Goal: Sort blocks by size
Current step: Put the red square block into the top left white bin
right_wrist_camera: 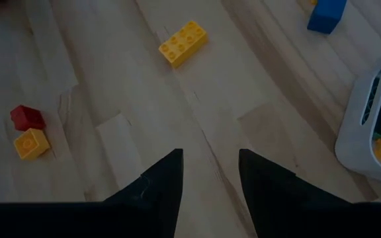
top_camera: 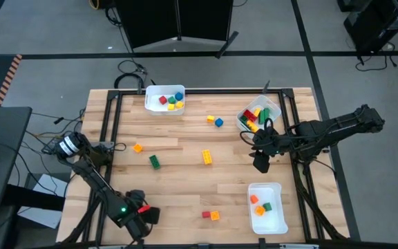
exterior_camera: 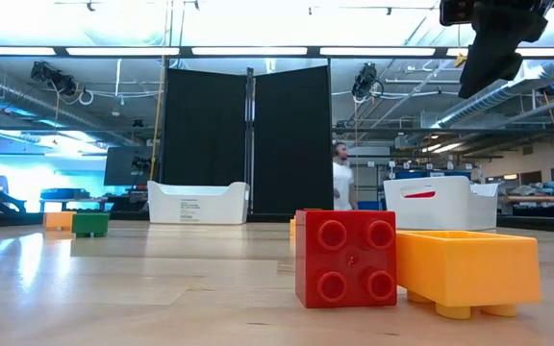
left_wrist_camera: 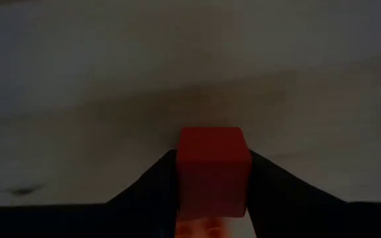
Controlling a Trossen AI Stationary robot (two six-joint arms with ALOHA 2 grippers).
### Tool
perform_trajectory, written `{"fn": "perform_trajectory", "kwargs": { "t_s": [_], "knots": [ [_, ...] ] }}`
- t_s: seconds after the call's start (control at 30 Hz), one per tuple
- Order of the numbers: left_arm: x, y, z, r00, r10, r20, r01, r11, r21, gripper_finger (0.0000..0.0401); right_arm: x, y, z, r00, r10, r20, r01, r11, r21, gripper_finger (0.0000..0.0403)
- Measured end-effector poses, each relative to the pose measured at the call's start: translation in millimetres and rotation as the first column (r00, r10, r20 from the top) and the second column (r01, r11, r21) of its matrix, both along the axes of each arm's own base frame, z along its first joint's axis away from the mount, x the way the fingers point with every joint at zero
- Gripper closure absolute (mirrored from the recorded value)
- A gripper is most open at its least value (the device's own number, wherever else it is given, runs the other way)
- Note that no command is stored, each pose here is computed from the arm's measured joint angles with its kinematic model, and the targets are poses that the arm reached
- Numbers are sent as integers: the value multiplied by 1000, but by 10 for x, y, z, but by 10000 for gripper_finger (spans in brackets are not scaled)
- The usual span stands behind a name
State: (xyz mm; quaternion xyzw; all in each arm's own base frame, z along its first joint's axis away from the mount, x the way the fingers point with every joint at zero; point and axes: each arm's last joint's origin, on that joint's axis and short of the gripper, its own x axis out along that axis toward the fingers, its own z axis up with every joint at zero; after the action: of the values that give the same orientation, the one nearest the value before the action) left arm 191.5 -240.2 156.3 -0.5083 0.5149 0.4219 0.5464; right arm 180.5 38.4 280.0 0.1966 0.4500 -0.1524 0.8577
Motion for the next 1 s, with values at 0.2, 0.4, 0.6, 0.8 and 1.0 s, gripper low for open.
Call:
{"fn": "perform_trajectory", "kwargs": {
  "t_s": [0.2,0.4,0.6,0.8,1.0],
  "knots": [
    [127,-10,143,989,22,149,-35,996,81,248,0,-1,0,1000,1,1,-1,1000,-6,245],
    [513,241,323,965,-93,247,38,975,218,246,12,-14,10,999,-22,24,24,999,-49,245],
    [978,893,477,943,-294,158,223,908,354,256,40,-24,31,997,-32,66,39,994,-106,245],
    [1242,1770,741,869,-491,57,413,784,465,257,57,-31,47,994,-58,97,70,990,-124,245],
    [1207,2782,1012,812,-583,-32,514,687,513,257,62,-33,50,988,-104,113,115,989,-92,245]
  ]
}}
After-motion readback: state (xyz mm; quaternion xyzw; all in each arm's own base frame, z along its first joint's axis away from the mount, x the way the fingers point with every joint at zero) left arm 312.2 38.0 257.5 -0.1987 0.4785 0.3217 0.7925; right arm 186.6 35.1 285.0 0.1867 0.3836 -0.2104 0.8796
